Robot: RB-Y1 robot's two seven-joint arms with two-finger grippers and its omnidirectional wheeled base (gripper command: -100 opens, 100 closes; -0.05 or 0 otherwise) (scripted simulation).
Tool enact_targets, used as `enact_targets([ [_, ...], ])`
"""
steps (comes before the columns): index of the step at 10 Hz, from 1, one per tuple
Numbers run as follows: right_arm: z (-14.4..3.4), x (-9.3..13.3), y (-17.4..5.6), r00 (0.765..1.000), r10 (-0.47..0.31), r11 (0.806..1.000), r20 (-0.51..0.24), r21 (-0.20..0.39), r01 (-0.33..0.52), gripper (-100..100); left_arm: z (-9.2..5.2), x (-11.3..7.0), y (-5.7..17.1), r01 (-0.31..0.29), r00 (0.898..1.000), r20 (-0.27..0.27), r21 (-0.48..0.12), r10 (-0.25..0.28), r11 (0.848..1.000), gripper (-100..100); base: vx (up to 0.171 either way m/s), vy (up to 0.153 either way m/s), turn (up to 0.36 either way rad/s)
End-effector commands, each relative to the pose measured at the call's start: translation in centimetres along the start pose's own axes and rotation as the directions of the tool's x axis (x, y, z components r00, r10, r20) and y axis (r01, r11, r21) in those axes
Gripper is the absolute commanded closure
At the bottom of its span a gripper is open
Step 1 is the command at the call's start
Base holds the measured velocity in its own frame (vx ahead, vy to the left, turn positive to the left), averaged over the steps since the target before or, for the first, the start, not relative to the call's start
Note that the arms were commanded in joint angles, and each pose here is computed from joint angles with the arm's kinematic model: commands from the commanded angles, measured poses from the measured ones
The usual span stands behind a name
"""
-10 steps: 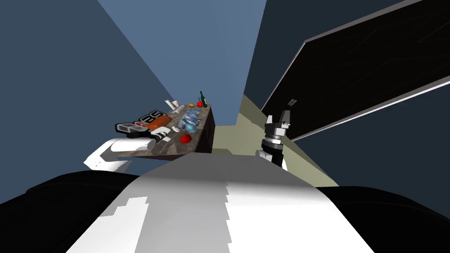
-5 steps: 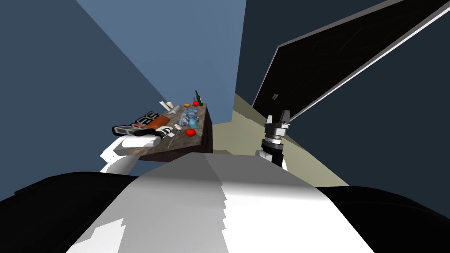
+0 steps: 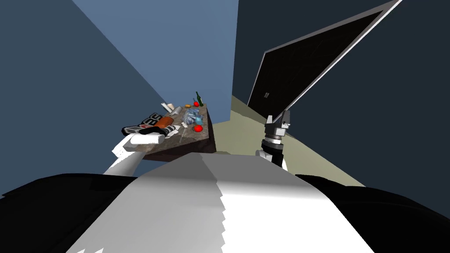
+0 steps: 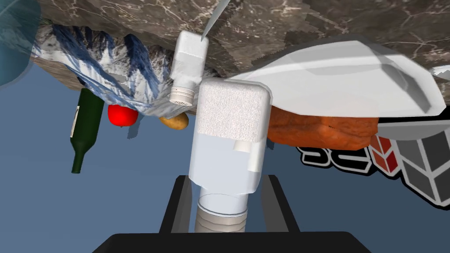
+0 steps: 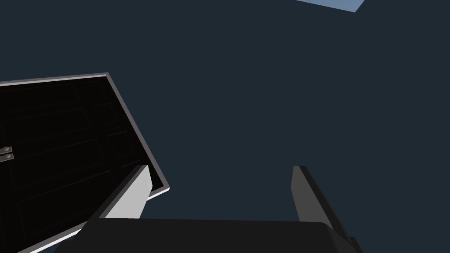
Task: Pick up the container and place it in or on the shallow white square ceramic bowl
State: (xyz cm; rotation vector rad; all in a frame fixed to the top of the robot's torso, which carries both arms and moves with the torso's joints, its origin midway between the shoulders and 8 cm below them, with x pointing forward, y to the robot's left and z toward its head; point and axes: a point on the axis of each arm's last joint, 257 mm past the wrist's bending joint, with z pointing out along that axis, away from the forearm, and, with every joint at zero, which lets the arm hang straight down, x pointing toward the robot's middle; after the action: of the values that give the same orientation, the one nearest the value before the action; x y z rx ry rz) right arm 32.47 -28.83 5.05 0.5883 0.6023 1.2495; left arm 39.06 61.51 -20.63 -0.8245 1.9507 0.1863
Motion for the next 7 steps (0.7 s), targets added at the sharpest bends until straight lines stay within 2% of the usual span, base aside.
enact_targets([
  [1, 0.0, 0.0, 0.0, 1.0, 0.0, 1.0, 0.0, 0.0, 0.0, 0, 0.5, -0.1, -1.2, -0.014, 1.0, 0.008, 0.034, 0.014, 0.999, 100, -0.123, 0.292, -0.136],
  [5, 0.0, 0.0, 0.0, 1.0, 0.0, 1.0, 0.0, 0.0, 0.0, 0, 1.1, 0.0, -3.8, -0.031, 0.999, 0.017, 0.102, 0.03, 0.994, 100, -0.053, 0.259, -0.087],
  [7, 0.0, 0.0, 0.0, 1.0, 0.0, 1.0, 0.0, 0.0, 0.0, 0, 1.3, 0.2, -4.7, -0.034, 0.999, 0.017, 0.126, 0.032, 0.991, 100, -0.039, 0.205, -0.047],
])
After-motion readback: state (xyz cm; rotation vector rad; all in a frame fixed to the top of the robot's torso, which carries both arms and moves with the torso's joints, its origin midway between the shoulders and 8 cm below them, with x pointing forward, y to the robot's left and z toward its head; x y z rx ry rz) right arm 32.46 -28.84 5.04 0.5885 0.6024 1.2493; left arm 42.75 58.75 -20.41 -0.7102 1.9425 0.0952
